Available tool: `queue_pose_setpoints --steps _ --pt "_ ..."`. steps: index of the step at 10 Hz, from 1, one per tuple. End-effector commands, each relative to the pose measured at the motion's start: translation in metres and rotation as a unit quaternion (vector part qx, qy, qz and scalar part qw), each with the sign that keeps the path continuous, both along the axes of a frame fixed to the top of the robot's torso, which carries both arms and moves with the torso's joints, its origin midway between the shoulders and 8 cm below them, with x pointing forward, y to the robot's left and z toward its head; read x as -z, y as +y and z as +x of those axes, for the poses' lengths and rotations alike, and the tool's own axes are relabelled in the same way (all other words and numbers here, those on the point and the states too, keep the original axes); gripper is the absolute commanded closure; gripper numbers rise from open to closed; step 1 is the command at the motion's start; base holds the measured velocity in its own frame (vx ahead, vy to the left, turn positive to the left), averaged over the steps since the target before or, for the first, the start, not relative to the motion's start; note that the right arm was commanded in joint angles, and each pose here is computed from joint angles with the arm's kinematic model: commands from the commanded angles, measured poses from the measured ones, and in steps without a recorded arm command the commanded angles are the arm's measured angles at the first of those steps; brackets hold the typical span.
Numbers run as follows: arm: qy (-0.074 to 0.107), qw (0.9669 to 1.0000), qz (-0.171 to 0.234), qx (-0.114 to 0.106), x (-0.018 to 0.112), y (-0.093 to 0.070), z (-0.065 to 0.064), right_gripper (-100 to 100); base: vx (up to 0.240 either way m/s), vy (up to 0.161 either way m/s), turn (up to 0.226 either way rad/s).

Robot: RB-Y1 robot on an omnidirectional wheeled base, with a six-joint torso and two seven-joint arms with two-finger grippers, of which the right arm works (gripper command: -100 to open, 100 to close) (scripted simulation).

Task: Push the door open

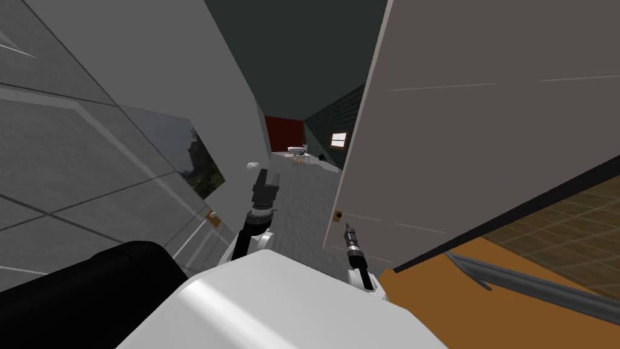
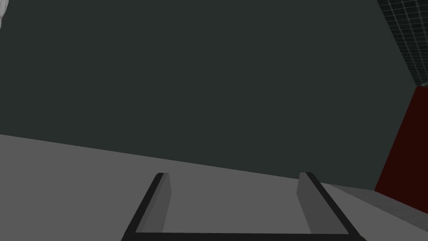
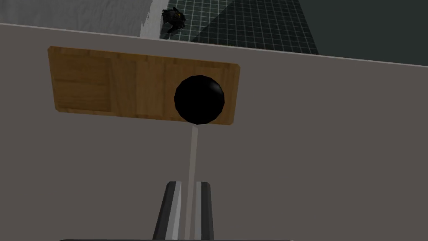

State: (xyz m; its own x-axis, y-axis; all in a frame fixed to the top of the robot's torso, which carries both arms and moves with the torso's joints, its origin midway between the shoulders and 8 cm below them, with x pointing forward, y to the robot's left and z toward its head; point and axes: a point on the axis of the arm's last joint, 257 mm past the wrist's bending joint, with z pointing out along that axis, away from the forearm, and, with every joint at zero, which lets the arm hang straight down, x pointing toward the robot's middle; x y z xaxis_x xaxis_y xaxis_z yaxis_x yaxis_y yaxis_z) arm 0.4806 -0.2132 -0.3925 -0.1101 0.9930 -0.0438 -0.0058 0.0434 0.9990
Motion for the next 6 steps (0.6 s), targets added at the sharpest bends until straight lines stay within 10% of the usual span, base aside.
queue_pose_setpoints --steps 1,6 --pt "0.001 1.0 0.003 0.0 0.001 0.014 0.0 -100 -0.228 -0.002 -0.093" --pt "0.002 0.9998 0.017 0.0 -0.002 0.039 -0.001 -100 -0.129 0.004 -0.048"
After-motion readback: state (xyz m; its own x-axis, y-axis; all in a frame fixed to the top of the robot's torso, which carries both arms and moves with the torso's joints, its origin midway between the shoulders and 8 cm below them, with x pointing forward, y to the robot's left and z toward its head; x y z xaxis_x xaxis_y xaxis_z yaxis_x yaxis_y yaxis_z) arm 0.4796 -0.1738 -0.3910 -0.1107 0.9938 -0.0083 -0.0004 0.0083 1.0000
